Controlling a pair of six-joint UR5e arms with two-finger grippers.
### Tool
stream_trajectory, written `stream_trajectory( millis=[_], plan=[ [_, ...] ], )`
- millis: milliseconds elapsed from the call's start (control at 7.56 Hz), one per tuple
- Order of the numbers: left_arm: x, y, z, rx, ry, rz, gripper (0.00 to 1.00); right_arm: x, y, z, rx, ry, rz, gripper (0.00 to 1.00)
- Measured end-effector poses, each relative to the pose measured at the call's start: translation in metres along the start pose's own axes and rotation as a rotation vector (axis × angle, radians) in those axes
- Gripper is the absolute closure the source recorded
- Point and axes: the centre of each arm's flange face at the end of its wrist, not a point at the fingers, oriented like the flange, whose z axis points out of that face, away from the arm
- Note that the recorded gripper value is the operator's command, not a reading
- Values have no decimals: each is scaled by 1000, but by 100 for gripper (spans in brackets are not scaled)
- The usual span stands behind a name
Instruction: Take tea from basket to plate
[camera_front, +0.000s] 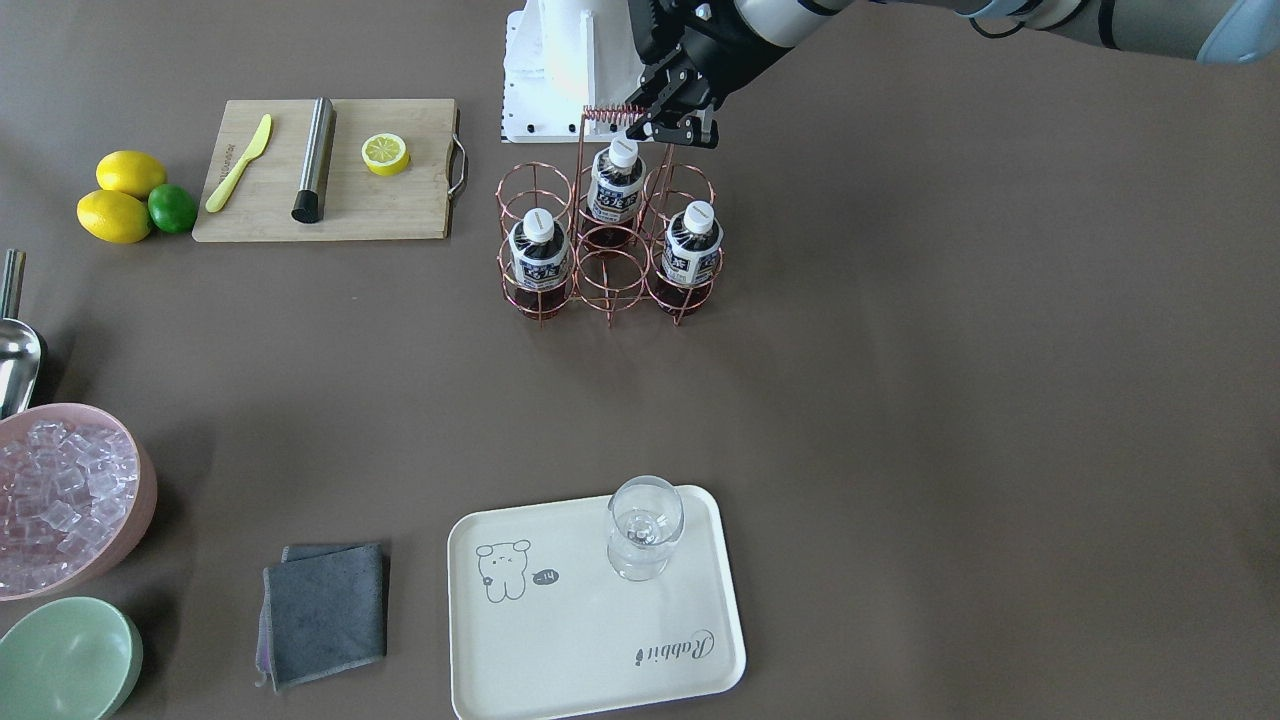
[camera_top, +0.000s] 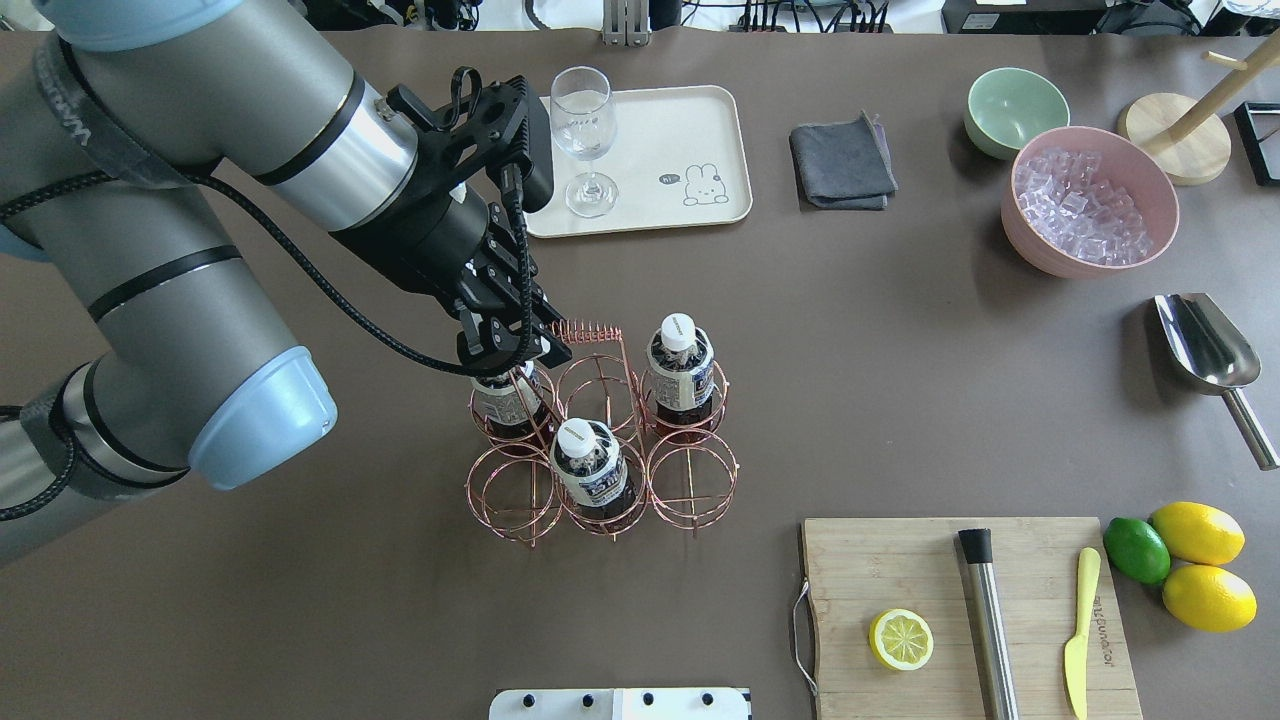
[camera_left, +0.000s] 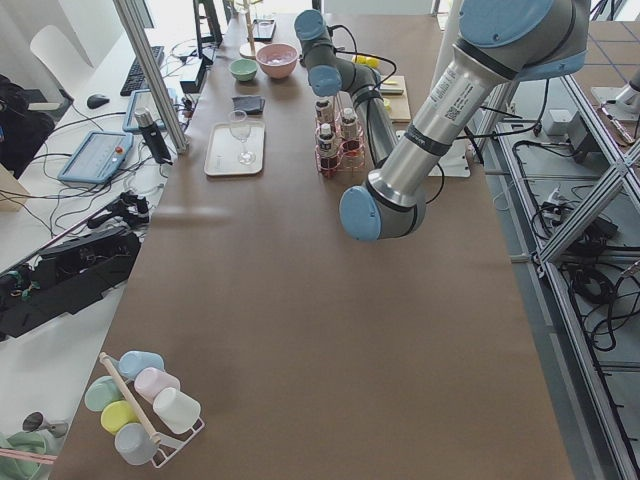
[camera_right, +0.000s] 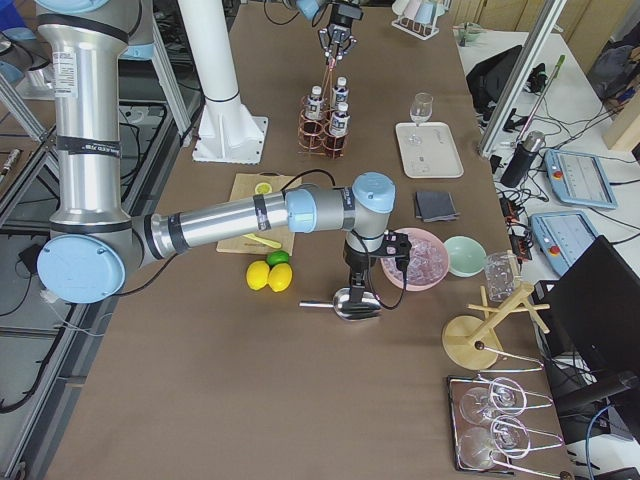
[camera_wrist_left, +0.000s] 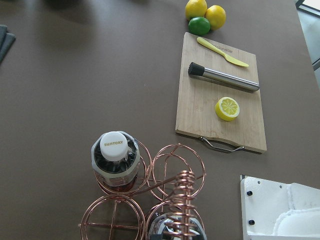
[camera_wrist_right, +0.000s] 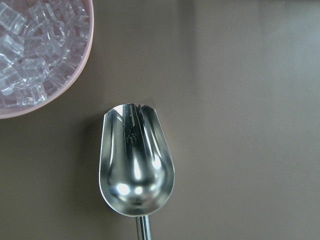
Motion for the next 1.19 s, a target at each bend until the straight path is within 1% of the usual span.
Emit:
stream_trajectory(
  millis=[397, 926, 1058, 1190],
  plan=[
    [0, -1, -3, 13, -5, 13, 100, -5, -5, -5, 13, 3, -9, 0],
    [-1, -1, -6, 16, -5, 13, 100, -2, -5, -4, 10, 11, -3, 0],
    [-1, -1, -6, 15, -6, 12, 100, -4, -6, -6, 13, 2, -5, 0],
    [-2, -1, -4, 12, -5, 10, 100, -11, -8, -13, 23, -17, -13, 0]
  ],
)
